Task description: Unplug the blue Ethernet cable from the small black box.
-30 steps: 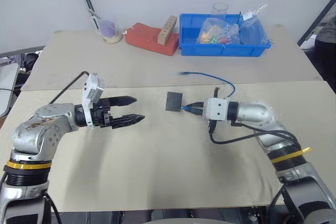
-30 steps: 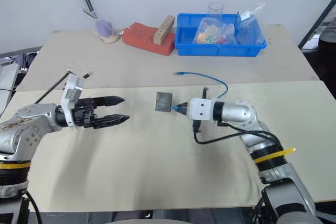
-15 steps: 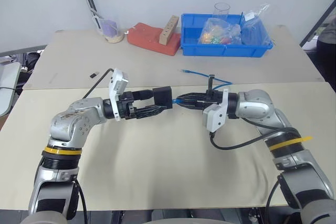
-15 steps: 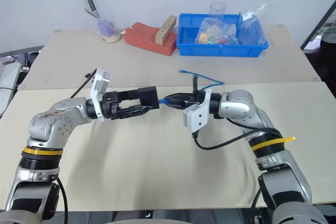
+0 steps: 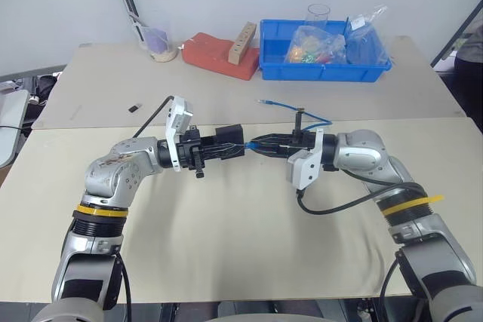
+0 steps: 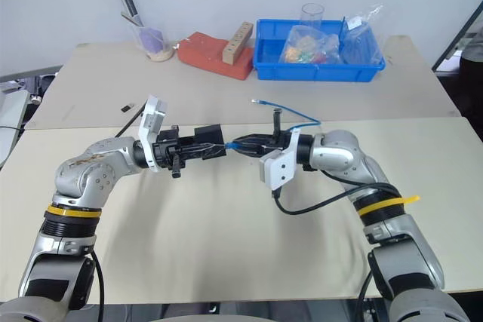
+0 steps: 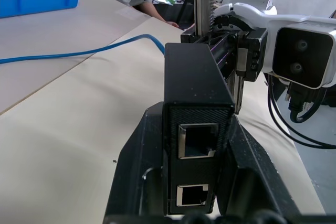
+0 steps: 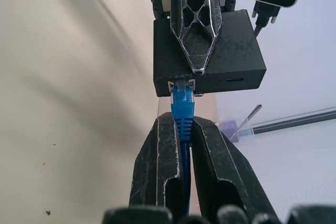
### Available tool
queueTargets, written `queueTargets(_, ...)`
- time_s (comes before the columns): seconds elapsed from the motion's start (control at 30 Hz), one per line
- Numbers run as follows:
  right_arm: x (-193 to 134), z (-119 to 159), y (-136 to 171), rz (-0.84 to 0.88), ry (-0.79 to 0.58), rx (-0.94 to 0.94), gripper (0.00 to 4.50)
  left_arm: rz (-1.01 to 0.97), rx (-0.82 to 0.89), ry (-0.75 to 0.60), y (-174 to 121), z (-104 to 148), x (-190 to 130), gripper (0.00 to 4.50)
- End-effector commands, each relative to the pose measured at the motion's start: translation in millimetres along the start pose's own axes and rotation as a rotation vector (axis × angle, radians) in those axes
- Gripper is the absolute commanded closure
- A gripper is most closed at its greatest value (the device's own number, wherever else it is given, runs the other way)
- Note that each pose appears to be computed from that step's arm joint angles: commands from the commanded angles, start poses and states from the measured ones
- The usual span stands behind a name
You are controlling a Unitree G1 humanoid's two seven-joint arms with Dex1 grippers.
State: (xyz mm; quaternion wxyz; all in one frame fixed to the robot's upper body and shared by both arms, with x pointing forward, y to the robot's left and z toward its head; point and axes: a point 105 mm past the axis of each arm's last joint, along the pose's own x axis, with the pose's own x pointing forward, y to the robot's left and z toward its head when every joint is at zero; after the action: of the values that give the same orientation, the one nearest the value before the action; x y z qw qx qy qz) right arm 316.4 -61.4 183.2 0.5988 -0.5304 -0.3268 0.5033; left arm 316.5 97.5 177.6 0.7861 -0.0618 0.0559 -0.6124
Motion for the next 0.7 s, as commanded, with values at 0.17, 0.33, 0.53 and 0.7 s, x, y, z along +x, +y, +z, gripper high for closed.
queueTargets(0.17,-14,4,-10,0.115,-0.002,0.382,1.80,-0.022,0.126,0.028,0,15,-2,3.90)
queueTargets(0.33,-21,4,-23,0.147,0.010,0.860,0.05,-0.066,0.146,0.032,-4,16,-2,3.90)
queueTargets(0.53,-13,20,-31,0.232,-0.013,1.250,0.01,-0.136,0.161,0.038,-13,19,1,3.90)
queueTargets(0.7,-6,17,-27,0.251,0.012,1.290,0.01,-0.168,0.166,0.044,-18,22,2,3.90)
